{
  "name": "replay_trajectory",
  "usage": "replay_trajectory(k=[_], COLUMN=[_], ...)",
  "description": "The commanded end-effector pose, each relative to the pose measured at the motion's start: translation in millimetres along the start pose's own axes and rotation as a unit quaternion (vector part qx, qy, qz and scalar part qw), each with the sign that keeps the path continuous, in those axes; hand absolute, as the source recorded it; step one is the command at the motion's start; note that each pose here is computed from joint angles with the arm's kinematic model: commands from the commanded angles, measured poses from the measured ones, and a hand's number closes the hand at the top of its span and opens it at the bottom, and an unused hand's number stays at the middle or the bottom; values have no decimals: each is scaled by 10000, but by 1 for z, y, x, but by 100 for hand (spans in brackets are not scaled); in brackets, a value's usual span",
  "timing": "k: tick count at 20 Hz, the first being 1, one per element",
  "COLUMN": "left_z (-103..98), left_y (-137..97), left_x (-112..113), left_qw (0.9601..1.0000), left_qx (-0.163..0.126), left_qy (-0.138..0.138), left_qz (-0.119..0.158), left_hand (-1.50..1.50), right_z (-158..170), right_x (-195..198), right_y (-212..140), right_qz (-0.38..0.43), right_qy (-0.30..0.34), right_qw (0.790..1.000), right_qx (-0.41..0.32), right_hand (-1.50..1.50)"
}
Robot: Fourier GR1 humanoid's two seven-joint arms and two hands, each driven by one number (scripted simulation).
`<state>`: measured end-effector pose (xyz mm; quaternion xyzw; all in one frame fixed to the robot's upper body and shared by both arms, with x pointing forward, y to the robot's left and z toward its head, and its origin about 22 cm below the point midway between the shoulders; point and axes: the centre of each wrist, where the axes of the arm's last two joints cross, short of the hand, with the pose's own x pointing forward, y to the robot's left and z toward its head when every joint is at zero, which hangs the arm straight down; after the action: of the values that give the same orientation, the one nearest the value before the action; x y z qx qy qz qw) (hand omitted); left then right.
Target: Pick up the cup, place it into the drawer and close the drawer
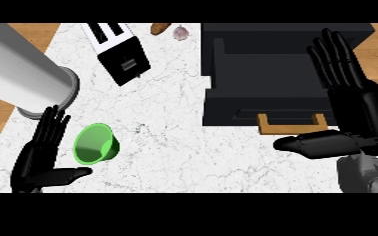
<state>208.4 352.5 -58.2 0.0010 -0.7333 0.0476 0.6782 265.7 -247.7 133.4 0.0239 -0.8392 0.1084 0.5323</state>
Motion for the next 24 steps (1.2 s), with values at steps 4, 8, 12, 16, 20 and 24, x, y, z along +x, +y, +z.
replay_trajectory(k=[4, 8, 12, 16, 20, 24], left_z=[27, -4, 9, 16, -4, -3], left_y=[4, 14, 23, 11, 19, 14], left_x=[-54, -69, -90, -105, -93, -97], left_qw=[9999, 9997, 9998, 9997, 9998, 9994], left_qx=[30, 118, 110, 216, 108, 180], left_qy=[120, 192, 101, -71, -143, -272], left_qz=[-117, -114, -93, -86, -33, -91], left_hand=[-150, -150, -150, -150, -150, -150], right_z=[-6, -12, -22, -13, -20, -20], right_x=[6, 27, 8, 10, 14, 10], right_y=[-15, -2, -6, -16, -14, -3], right_qz=[38, 3, -50, 12, -64, -19], right_qy=[-67, 5, 14, -67, 32, 23], right_qw=[10000, 10000, 10000, 10000, 10000, 10000], right_qx=[-48, 8, -39, 28, 65, 62], right_hand=[-150, -150, -150, -150, -150, -150])
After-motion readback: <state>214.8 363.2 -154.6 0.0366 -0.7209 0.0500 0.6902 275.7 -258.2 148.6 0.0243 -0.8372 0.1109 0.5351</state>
